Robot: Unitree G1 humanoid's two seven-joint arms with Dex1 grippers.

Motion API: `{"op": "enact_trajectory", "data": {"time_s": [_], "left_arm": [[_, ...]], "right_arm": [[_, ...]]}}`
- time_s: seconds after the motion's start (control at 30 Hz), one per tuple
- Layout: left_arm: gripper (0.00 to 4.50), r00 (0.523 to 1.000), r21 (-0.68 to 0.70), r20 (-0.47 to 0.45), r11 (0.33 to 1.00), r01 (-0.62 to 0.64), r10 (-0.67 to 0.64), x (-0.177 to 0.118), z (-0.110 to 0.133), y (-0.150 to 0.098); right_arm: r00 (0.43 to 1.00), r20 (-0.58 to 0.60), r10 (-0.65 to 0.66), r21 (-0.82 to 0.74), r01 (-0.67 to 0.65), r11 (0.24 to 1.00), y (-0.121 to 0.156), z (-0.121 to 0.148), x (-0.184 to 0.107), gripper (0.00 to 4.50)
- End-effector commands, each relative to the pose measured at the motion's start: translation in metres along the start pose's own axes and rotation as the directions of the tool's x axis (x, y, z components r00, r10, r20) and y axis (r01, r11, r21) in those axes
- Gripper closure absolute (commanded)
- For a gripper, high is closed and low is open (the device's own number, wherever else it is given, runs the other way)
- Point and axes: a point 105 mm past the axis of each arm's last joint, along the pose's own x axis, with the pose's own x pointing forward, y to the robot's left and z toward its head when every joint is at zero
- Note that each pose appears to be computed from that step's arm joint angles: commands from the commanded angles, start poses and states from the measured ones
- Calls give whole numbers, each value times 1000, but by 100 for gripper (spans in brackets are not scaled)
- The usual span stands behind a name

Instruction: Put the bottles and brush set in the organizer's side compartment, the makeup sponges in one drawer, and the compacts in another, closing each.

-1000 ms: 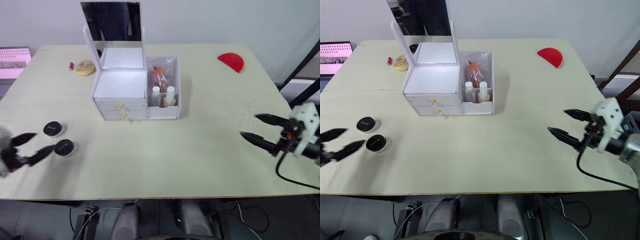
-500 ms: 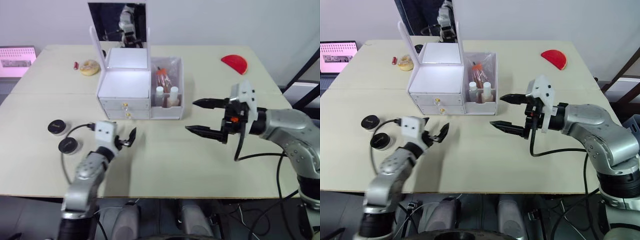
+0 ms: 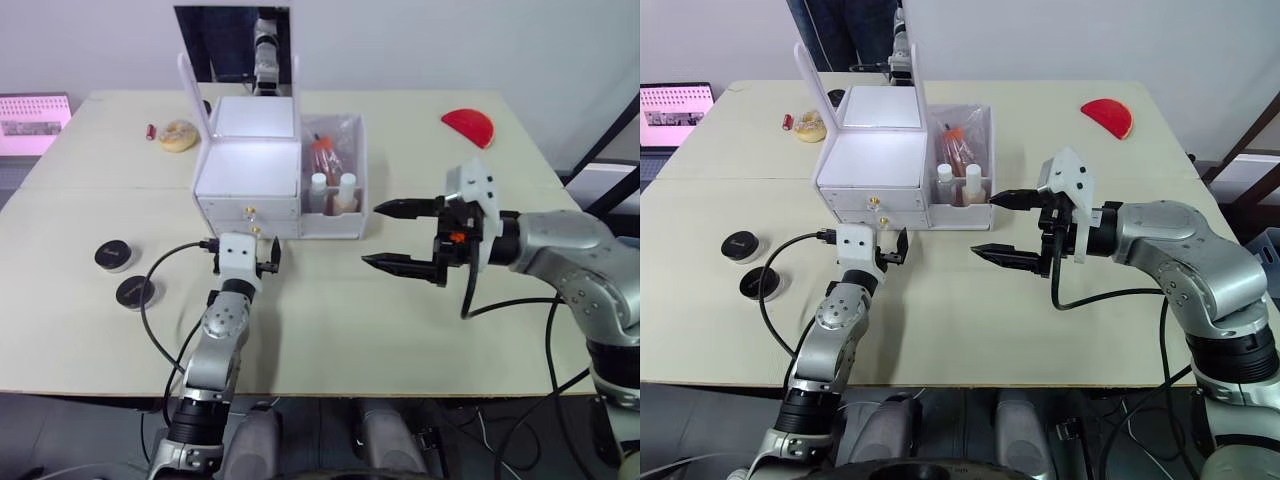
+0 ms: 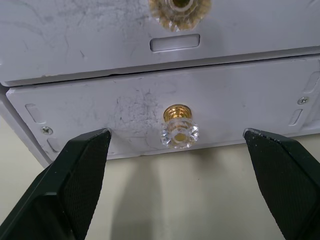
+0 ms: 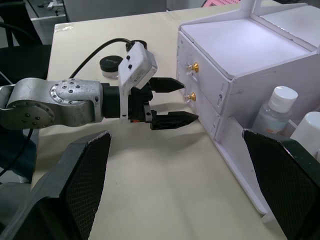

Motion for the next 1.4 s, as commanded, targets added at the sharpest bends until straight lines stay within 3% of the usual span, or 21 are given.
{"op": "enact_trajectory", "data": {"time_s": [0.03, 0.13, 0.27, 0.33, 0.5, 0.73, 1.03, 1.4], "left_arm": [[4, 998, 0, 66, 1000, 9, -9, 3, 15, -2], [130, 997, -1, 78, 1000, 8, -8, 4, 18, -2], [341, 996, -2, 83, 1000, 18, -18, 3, 18, -4], [421, 996, 1, 84, 1000, 24, -24, 2, 18, -5], [420, 996, 6, 79, 999, 35, -35, -2, 16, -6], [420, 977, 100, 74, 976, 194, -201, -48, 12, -8], [420, 974, 157, -6, 962, 224, -226, -96, -1, 18], [420, 976, 109, -49, 970, 216, -212, -105, -6, 23]], "right_arm": [[1000, 27, -10, -37, 11, 999, 2, 10, -3, 0], [999, 29, -15, -38, 16, 999, 2, 9, -2, 0], [999, 33, -14, -36, 15, 999, 3, 9, -1, 0], [999, 34, -14, -36, 15, 999, 4, 9, -1, 0], [999, 32, -14, -34, 15, 999, 5, 8, -1, 0], [1000, 20, -20, -32, 21, 999, 5, 7, -3, 0], [1000, 13, -28, -33, 29, 999, 2, 6, -3, 0], [999, 27, -26, -41, 27, 999, 0, 10, -1, 0]]}}
